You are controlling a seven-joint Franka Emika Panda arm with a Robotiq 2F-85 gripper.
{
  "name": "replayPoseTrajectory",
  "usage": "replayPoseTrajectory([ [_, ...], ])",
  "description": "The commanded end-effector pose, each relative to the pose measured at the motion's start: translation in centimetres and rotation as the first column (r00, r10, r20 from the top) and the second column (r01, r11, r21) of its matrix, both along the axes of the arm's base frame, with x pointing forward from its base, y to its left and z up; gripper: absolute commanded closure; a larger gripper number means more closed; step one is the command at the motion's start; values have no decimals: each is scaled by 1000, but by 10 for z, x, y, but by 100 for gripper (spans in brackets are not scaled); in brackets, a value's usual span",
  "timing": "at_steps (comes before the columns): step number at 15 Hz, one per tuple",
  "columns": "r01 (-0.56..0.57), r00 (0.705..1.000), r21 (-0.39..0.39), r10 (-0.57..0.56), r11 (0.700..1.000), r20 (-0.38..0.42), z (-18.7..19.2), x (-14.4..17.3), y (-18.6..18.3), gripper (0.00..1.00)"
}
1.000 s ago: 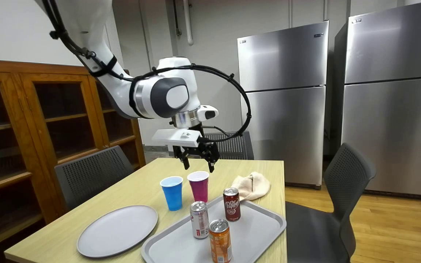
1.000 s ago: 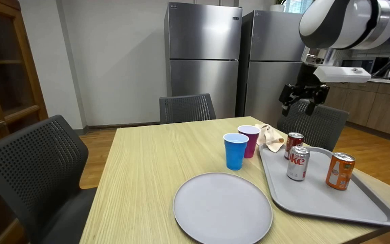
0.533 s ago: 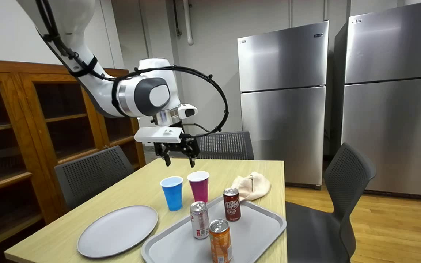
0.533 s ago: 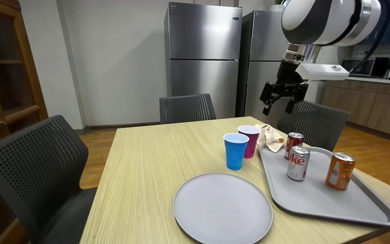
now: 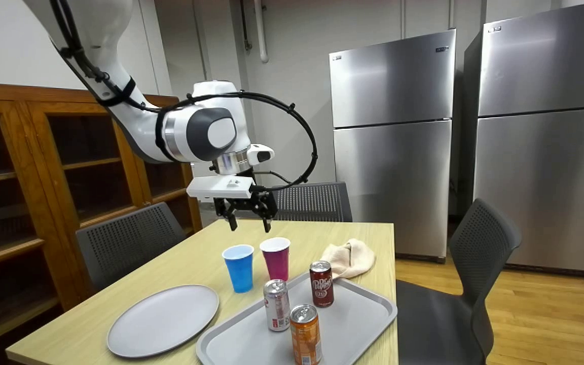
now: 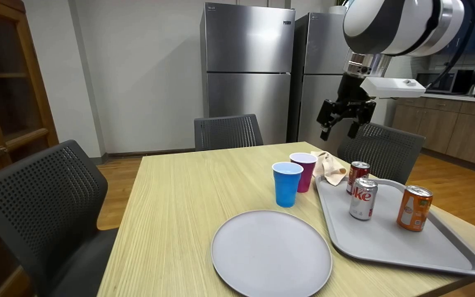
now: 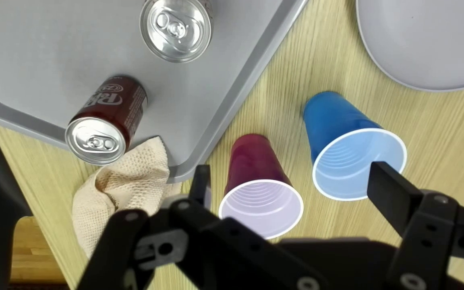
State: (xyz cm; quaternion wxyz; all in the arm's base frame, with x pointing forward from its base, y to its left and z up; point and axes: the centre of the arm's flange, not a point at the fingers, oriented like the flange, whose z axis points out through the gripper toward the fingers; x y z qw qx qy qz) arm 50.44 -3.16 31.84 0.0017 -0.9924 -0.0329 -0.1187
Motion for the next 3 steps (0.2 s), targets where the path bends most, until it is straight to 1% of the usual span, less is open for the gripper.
replayPoseTrajectory([
  [1,0,1000,0,0,1000,0,0,0,0,0],
  [3,0,1000,0,0,1000,0,0,0,0,0],
])
